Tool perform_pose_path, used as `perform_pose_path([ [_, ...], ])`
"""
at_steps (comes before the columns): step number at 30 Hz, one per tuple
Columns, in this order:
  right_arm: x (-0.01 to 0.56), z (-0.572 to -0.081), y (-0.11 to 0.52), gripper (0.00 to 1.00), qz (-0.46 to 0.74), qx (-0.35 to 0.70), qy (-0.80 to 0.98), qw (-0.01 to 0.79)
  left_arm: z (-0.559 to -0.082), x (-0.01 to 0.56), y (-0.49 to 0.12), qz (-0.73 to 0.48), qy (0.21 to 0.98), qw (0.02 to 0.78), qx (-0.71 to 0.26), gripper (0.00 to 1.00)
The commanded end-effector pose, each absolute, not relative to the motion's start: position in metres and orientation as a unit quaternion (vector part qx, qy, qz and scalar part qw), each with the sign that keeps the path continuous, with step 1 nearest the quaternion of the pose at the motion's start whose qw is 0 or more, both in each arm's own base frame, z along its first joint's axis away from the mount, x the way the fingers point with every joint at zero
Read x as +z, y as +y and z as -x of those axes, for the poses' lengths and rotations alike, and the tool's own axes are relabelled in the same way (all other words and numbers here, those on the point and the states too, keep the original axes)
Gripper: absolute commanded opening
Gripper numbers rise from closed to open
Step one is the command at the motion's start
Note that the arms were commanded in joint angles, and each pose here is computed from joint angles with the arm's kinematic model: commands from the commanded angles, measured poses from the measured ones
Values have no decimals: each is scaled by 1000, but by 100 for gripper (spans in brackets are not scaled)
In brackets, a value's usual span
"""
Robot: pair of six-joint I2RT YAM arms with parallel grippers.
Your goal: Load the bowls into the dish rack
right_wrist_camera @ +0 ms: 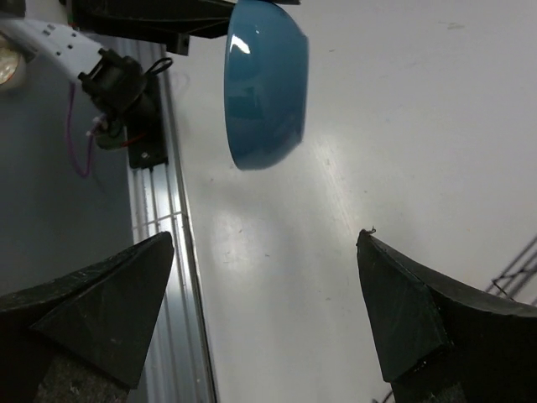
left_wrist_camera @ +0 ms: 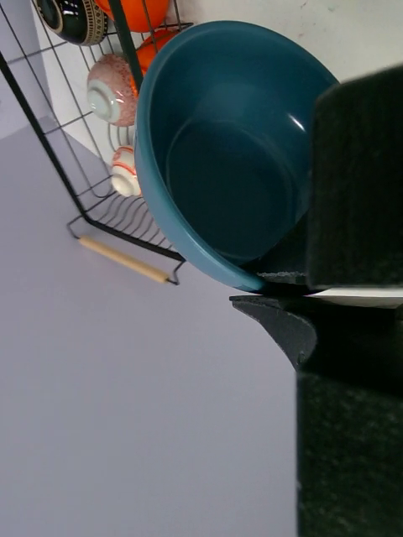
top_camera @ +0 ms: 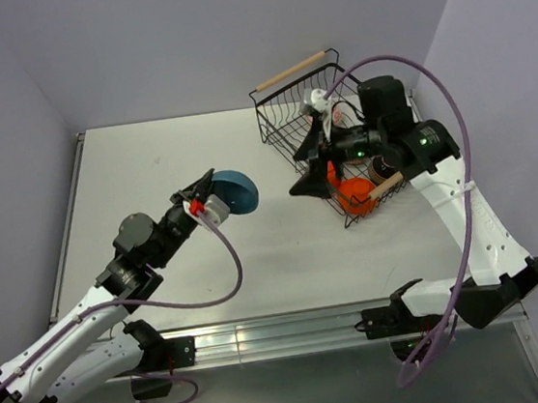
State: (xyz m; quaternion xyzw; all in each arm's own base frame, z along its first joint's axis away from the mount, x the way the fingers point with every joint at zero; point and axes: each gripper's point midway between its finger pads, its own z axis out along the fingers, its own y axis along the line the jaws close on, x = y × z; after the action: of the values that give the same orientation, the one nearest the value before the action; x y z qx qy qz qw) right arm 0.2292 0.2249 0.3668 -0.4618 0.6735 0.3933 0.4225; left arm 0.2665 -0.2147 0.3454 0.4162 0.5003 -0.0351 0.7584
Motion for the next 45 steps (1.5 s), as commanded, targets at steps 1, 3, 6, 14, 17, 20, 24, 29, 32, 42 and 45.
perform_pose_path([
  [1, 378, -231, 241, 97, 470, 367, 659, 458, -245, 384, -214, -428, 398, 811, 19, 0],
  [3, 379, -226, 253, 99, 472, 384, 663, 436, -234, 389, -218, -441, 364, 819, 35, 0],
  [6, 378, -221, 264, 100, 454, 402, 672, 424, -226, 389, -222, -452, 340, 823, 52, 0],
  [14, 363, -215, 276, 100, 481, 365, 660, 447, -215, 385, -228, -456, 298, 833, 95, 0],
  [17, 355, -217, 278, 100, 501, 335, 656, 454, -211, 384, -231, -459, 286, 835, 103, 0],
  [20, 350, -217, 280, 100, 531, 307, 637, 467, -209, 382, -234, -461, 284, 834, 102, 0],
  [24, 350, -224, 287, 100, 563, 284, 609, 481, -211, 379, -235, -464, 288, 831, 105, 0],
  [29, 354, -224, 295, 100, 577, 280, 589, 492, -214, 380, -234, -461, 295, 830, 109, 0],
  [32, 348, -224, 300, 100, 587, 279, 584, 486, -214, 377, -233, -462, 293, 829, 115, 0],
  [42, 339, -195, 310, 100, 621, 305, 565, 450, -215, 370, -233, -468, 295, 825, 118, 0],
  [45, 334, -200, 310, 100, 618, 291, 572, 454, -215, 373, -233, -464, 296, 827, 115, 0],
])
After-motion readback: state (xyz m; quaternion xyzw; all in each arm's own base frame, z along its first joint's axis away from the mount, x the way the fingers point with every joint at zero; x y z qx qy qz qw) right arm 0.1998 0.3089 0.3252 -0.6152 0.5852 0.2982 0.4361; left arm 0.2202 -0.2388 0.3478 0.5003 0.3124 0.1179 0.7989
